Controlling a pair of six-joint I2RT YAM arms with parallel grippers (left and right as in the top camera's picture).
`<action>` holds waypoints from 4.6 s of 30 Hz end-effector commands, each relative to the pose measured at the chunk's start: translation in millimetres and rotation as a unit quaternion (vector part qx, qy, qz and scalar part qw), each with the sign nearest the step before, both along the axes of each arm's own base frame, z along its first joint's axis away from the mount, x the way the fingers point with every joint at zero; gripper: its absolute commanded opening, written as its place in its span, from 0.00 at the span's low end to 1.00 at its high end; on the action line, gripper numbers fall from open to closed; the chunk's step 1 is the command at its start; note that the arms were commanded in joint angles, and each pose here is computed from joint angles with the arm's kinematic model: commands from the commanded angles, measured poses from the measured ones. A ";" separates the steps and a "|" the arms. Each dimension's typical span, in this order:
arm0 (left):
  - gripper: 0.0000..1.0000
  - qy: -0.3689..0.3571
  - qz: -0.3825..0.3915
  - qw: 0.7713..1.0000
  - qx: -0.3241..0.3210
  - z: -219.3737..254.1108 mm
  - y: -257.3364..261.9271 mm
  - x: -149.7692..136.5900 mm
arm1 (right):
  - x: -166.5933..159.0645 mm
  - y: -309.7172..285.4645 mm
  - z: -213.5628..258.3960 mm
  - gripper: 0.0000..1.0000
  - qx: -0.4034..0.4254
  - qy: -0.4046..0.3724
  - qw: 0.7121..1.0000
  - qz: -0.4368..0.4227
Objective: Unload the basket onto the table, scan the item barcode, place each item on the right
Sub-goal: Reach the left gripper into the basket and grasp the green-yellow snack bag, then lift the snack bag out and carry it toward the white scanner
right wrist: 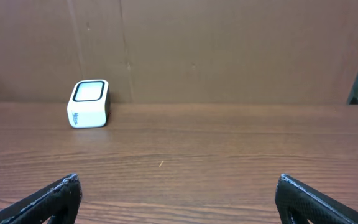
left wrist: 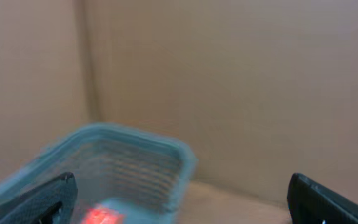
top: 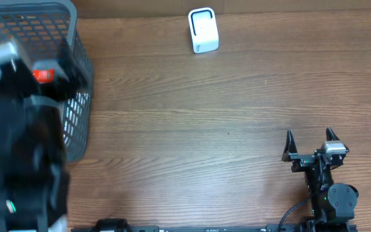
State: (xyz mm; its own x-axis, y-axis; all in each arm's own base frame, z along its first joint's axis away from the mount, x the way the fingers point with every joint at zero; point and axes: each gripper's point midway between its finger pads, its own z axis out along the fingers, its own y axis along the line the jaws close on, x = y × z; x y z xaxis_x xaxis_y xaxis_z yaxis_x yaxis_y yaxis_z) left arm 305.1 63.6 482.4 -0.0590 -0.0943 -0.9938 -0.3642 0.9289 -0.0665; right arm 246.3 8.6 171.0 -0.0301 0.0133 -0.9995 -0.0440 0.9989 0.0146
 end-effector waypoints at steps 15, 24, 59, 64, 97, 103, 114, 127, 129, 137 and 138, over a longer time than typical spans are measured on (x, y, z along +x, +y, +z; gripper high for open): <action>1.00 0.179 0.264 0.945 -0.072 -47.2 164.9 5.8 | 0.1 -2.2 -1.3 1.00 -0.002 -0.003 1.000 -0.006; 1.00 0.357 0.126 0.922 -0.084 -152.8 156.1 41.8 | 0.1 -2.3 -1.3 1.00 -0.002 -0.003 1.000 -0.006; 0.84 0.669 0.118 0.709 -0.193 -427.0 177.4 41.9 | 0.1 -2.3 -1.3 1.00 -0.002 -0.003 1.000 -0.006; 0.82 0.679 0.116 0.698 -0.197 -447.3 178.8 42.2 | 0.1 -2.2 -1.3 1.00 -0.002 -0.003 1.000 -0.006; 0.08 0.484 0.037 0.847 -0.218 -248.6 154.0 124.8 | 0.1 -2.3 -1.3 1.00 -0.002 -0.003 1.000 -0.006; 0.04 0.388 -0.063 0.887 -0.242 -185.4 115.3 142.0 | 0.1 -2.2 -1.3 1.00 -0.002 -0.003 1.000 -0.006; 0.08 0.213 -0.306 0.889 -0.265 -73.5 27.3 143.4 | 0.1 -2.3 -1.3 1.00 -0.002 -0.003 1.000 -0.006; 0.05 0.218 -0.527 0.775 -0.273 -43.2 -141.8 125.4 | 0.1 -2.3 -1.3 1.00 -0.002 -0.003 1.000 -0.006; 0.08 0.260 -0.500 0.786 -0.256 -61.5 -170.7 128.7 | 0.1 -2.3 -1.3 1.00 -0.002 -0.003 1.000 -0.006; 0.05 0.421 -0.330 0.836 -0.121 -163.3 -257.0 136.3 | 0.1 -2.2 -1.3 1.00 -0.002 -0.003 1.000 -0.006; 0.06 0.432 -0.313 0.839 -0.109 -174.1 -263.3 137.3 | 0.1 -2.3 -1.3 1.00 -0.002 -0.003 1.000 -0.006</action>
State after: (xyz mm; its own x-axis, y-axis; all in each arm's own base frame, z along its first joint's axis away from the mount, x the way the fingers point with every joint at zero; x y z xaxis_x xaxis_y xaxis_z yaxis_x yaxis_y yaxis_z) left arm 427.0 -209.2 341.7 -0.8436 0.0841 -0.5304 0.3671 0.8112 -0.4552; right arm 246.3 8.7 171.0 -0.0301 0.0129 -0.9995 -0.0440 0.9989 0.0142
